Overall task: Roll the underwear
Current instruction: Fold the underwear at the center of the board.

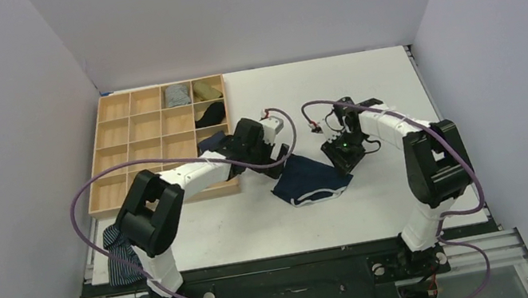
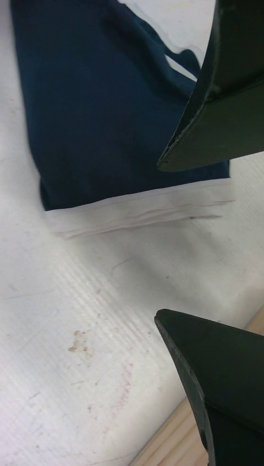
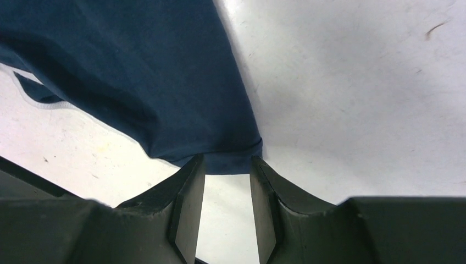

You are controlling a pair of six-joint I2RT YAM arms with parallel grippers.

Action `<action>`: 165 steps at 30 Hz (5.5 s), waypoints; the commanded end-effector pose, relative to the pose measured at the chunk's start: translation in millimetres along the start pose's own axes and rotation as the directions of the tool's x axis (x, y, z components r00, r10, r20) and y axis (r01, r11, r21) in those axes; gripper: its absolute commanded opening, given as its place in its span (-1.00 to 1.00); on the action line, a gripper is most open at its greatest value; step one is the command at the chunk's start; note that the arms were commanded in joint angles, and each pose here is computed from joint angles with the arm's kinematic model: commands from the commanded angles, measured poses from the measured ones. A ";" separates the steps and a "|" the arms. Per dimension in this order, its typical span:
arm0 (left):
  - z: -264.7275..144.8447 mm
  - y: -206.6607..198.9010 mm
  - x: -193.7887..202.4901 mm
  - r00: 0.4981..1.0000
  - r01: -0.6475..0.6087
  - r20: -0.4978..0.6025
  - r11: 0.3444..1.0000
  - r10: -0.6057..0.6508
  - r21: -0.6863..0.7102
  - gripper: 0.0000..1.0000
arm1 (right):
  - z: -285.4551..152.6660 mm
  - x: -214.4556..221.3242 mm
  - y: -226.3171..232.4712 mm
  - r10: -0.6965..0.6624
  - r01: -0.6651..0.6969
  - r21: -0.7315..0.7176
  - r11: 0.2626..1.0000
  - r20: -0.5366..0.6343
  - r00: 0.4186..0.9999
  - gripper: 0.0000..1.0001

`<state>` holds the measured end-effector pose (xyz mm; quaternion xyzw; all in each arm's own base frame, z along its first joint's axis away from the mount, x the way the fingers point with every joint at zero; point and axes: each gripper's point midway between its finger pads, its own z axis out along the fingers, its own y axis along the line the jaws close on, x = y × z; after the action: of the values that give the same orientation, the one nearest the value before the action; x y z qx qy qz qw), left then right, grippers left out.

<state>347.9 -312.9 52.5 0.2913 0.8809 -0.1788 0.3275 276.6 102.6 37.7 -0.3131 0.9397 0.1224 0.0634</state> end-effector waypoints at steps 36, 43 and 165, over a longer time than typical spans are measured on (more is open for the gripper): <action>-28.4 -44.4 -12.0 0.954 -0.291 0.062 0.956 0.292 -0.023 0.93 | -26.6 -83.5 -47.8 -0.254 0.246 0.270 0.931 -0.005 0.967 -0.27; -65.5 -81.1 -13.9 0.842 -0.538 0.157 0.819 0.516 0.198 0.93 | -55.9 -72.9 -43.1 -0.200 0.174 0.255 0.951 0.080 0.977 -0.26; -116.9 -60.2 28.5 0.789 -0.615 0.312 0.682 0.530 0.395 0.93 | -22.0 -55.7 169.1 -0.380 0.278 -0.749 0.601 0.039 0.924 -1.00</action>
<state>215.3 -260.1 119.5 0.5889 0.6818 -0.3196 0.2936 214.7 253.3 87.0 -0.4879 0.7445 0.4378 -0.1263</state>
